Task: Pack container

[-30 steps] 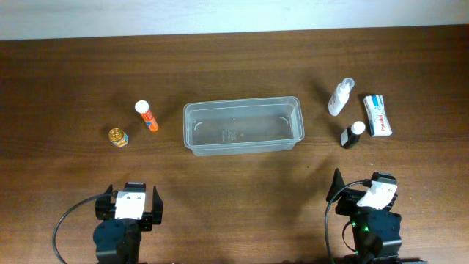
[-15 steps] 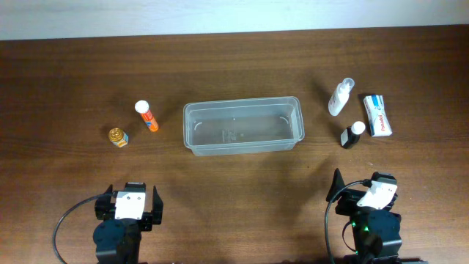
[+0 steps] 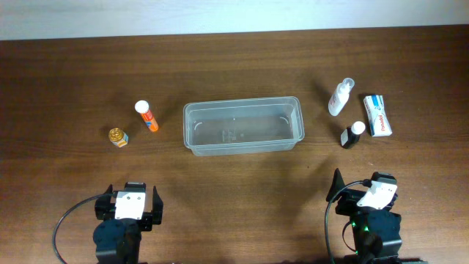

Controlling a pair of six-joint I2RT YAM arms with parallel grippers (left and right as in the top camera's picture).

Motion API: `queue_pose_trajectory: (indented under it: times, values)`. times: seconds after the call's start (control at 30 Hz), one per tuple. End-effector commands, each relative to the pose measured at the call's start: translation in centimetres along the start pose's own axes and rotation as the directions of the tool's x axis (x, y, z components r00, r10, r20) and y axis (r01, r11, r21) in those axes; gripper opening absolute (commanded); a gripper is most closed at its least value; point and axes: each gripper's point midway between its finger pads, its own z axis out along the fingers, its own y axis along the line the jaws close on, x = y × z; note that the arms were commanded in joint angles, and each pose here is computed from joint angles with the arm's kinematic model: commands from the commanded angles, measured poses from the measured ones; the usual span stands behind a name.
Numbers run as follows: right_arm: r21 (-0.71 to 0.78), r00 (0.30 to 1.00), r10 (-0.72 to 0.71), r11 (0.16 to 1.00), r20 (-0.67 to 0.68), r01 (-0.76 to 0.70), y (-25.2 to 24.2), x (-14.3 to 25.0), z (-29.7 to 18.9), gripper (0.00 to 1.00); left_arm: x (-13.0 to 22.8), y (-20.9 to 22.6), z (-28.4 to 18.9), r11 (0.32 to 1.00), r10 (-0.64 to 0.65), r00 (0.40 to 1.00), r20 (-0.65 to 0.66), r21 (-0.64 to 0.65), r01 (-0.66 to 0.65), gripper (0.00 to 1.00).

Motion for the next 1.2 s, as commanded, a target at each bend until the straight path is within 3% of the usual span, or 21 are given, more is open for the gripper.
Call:
queue_pose_trajectory:
  times: [0.0, 0.3, 0.47, 0.63, 0.73, 0.83, 1.03, 1.17]
  values:
    - [0.066, 0.999, -0.044, 0.997, 0.007, 0.043, -1.2, 0.0, 0.0, 0.98, 0.3, 0.1, 0.0, 1.000, -0.008, 1.000, -0.014, -0.007, 0.007, 1.00]
    - [0.096, 1.000, -0.023, 0.995, 0.015, 0.022, -1.7, -0.1, 0.0, 0.99, 0.3, 0.1, 0.0, 1.000, -0.008, 1.000, -0.014, -0.007, 0.007, 1.00]
    - [-0.129, 0.982, 0.184, 0.974, -0.032, -0.186, 2.3, 0.2, -0.1, 0.98, 0.3, 0.1, 0.0, 1.000, -0.008, 1.000, -0.014, -0.007, 0.007, 1.00]
    - [-0.298, 0.939, 0.335, 0.891, -0.081, -0.343, 5.4, -0.9, -0.8, 0.98, 0.3, 0.1, 0.0, 1.000, -0.008, 1.000, -0.014, -0.007, 0.007, 1.00]
    - [-0.494, 0.948, 0.315, 0.819, -0.042, -0.294, 8.5, -3.5, -2.4, 0.98, 0.3, 0.1, 0.0, 1.000, -0.008, 1.000, -0.014, -0.007, 0.007, 1.00]
    - [-0.612, 0.968, 0.241, 0.778, 0.076, -0.145, 10.4, -6.1, -4.2, 0.98, 0.3, 0.1, 0.0, 1.000, -0.008, 1.000, -0.014, -0.007, 0.007, 1.00]
    - [-0.641, 0.967, 0.203, 0.765, 0.151, -0.061, 11.1, -9.3, -6.2, 0.98, 0.3, 0.1, 0.0, 1.000, -0.008, 1.000, -0.014, -0.007, 0.007, 1.00]
    - [-0.648, 0.976, 0.174, 0.761, 0.132, -0.048, 11.8, -11.5, -6.7, 0.98, 0.3, 0.1, 0.0, 1.000, -0.008, 1.000, -0.014, -0.007, 0.007, 1.00]
